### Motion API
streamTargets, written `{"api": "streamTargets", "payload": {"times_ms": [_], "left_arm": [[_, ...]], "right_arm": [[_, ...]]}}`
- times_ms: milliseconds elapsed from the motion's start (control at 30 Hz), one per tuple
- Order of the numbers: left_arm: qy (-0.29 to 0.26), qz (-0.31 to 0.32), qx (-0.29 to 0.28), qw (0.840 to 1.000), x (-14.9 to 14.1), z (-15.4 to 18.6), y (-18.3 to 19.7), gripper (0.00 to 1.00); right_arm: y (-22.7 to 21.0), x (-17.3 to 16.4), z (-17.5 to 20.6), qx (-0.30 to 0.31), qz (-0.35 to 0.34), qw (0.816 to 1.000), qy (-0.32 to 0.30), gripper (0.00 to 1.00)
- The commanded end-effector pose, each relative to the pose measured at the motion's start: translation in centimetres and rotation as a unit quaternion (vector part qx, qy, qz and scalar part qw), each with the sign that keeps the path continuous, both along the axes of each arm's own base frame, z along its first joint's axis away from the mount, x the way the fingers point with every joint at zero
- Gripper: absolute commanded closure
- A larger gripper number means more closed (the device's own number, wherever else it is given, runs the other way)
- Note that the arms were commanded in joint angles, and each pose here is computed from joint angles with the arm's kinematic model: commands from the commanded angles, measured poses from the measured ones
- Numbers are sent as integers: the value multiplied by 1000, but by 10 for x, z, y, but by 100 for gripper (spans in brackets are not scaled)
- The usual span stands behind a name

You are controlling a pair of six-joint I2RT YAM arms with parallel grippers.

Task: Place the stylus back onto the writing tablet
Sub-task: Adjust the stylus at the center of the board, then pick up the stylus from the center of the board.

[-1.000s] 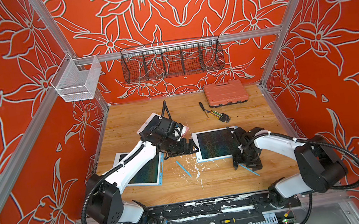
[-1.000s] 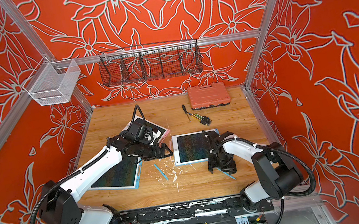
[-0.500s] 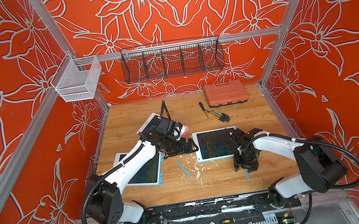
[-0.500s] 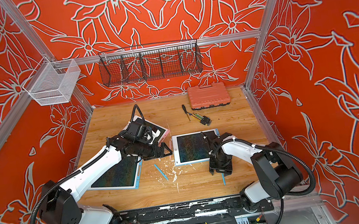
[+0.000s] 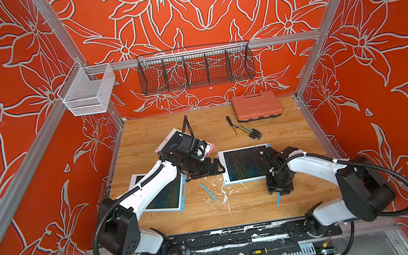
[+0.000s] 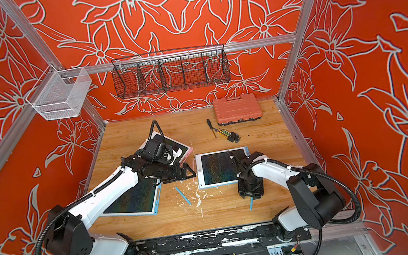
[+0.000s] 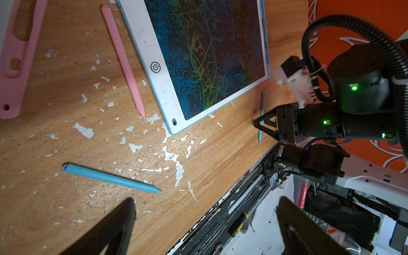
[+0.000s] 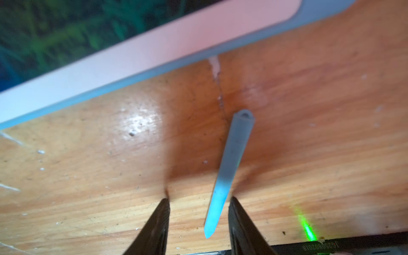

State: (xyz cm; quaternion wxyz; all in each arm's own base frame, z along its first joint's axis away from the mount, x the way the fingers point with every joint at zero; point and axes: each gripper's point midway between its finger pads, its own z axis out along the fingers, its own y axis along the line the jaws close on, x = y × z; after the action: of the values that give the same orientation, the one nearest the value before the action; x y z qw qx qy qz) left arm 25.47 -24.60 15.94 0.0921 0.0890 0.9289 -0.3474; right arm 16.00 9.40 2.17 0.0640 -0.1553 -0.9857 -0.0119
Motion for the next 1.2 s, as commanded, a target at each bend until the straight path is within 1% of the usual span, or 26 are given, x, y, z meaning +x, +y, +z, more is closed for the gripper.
{"api": "streamTargets", "payload": {"times_ms": [0,133,367,500,800,1100,1167], "left_arm": [[-2,-7,-15,1000,-2,5,-2,3],[-2,-10,-17,1000,-3,6,-3,3],[-1,-12,-18,1000,-3,6,-3,3],[0,-13,-19,1000,-4,7,-3,3],[4,-12,-18,1000,-7,6,-2,3],[4,-11,-17,1000,-5,5,-2,3],[5,-11,-17,1000,-5,5,-3,3]], "right_arm": [[-9,-3,1,-26,-23,999,-7,55],[-12,-3,1,-32,-39,999,-16,59],[-19,-7,-3,-42,-49,998,-18,63],[-17,-6,-7,-33,-57,997,-32,69],[-20,-4,-13,-32,-51,997,-46,75],[-18,-1,-17,-30,-44,998,-46,80],[-18,0,-17,-30,-42,998,-45,83]]}}
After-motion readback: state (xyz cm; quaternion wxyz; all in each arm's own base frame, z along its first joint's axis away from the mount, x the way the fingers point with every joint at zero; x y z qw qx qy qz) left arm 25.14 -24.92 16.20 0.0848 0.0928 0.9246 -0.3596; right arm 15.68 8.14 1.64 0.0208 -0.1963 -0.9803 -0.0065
